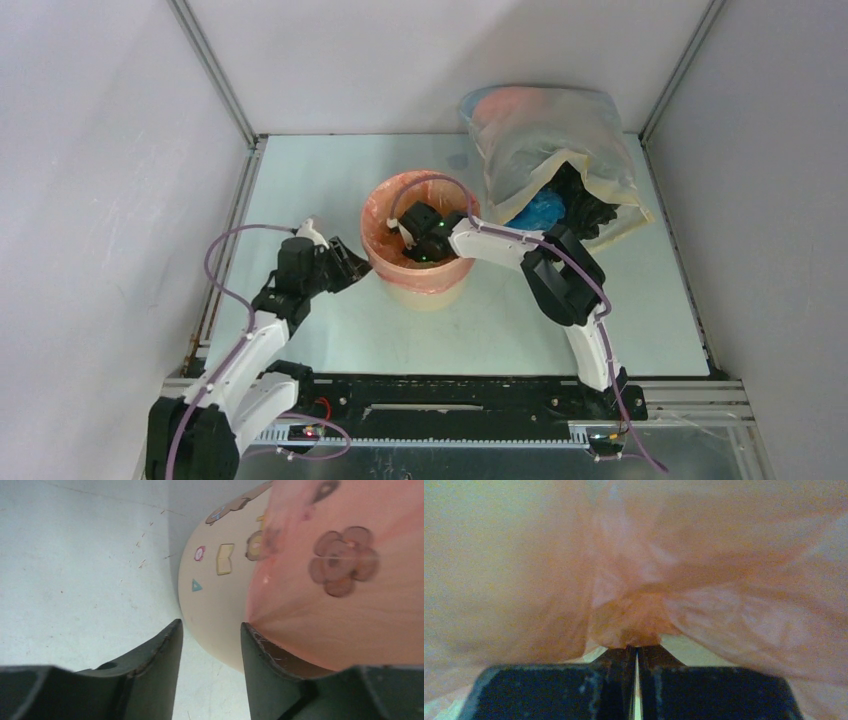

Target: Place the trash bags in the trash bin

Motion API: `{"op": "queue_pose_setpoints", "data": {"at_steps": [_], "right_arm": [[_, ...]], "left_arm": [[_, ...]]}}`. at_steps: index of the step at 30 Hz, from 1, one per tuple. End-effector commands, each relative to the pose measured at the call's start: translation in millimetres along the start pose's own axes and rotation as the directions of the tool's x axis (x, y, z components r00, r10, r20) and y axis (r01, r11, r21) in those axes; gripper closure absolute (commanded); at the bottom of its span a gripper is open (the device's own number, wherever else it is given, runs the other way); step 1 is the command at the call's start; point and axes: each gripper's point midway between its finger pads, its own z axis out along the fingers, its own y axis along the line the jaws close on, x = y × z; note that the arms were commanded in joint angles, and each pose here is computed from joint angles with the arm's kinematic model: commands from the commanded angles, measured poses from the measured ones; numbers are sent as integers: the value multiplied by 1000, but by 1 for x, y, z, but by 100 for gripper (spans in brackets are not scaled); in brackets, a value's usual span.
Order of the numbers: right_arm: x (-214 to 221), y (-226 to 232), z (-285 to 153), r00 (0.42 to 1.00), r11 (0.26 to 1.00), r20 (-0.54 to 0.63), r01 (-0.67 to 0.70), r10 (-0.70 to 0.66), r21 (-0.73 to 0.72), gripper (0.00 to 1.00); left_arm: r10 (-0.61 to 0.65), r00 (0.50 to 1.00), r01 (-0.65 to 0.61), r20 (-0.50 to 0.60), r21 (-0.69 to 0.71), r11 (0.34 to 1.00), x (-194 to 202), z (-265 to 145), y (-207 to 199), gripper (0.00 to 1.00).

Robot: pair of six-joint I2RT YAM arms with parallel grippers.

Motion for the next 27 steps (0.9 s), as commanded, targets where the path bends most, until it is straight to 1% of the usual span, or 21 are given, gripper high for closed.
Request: {"op": "queue_pose_setpoints", "data": {"at_steps": [1, 3, 8, 9, 11, 15, 16, 18, 22, 25, 27], "right_arm": [[2, -10, 19, 999, 999, -17, -32, 32, 8, 100], [2, -9, 20, 999, 999, -18, -32, 32, 4, 100], [-1, -10, 22, 999, 999, -18, -35, 35, 1, 100], [-1, -10, 21, 999, 999, -18, -37, 37, 2, 100], [-3, -9, 21, 999, 999, -17, -38, 38, 1, 100], [-4, -8, 20, 999, 999, -15, -35, 35, 0, 100], [-5, -9, 20, 999, 999, -14, -35, 35, 1, 100], [-4, -9, 19, 999, 999, -16, -34, 34, 0, 100], [-4, -9, 19, 999, 999, -15, -33, 33, 1, 100], [-5, -8, 18, 999, 1000, -14, -30, 30, -4, 100], [-6, -7, 18, 999, 1000, -14, -29, 29, -4, 100]], "left_arm": [[61, 996, -64, 71, 50, 997, -11, -19, -12, 45], [71, 995, -78, 69, 97, 992, -10, -31, -23, 40], [30, 999, -39, 39, 268, 963, -2, -57, -59, 37], [27, 999, -34, 28, 293, 956, 0, -60, -63, 38], [33, 999, -27, -11, 341, 940, 8, -68, -72, 43], [57, 994, -19, -89, 380, 925, 23, -80, -79, 48], [59, 993, -17, -98, 380, 925, 25, -83, -79, 48], [64, 995, -27, -82, 385, 922, 24, -90, -81, 48], [53, 997, -25, -52, 440, 898, 22, -103, -92, 44], [59, 995, -11, -78, 514, 858, 25, -112, -107, 40], [73, 993, -10, -97, 533, 846, 28, -116, -111, 38]]}}
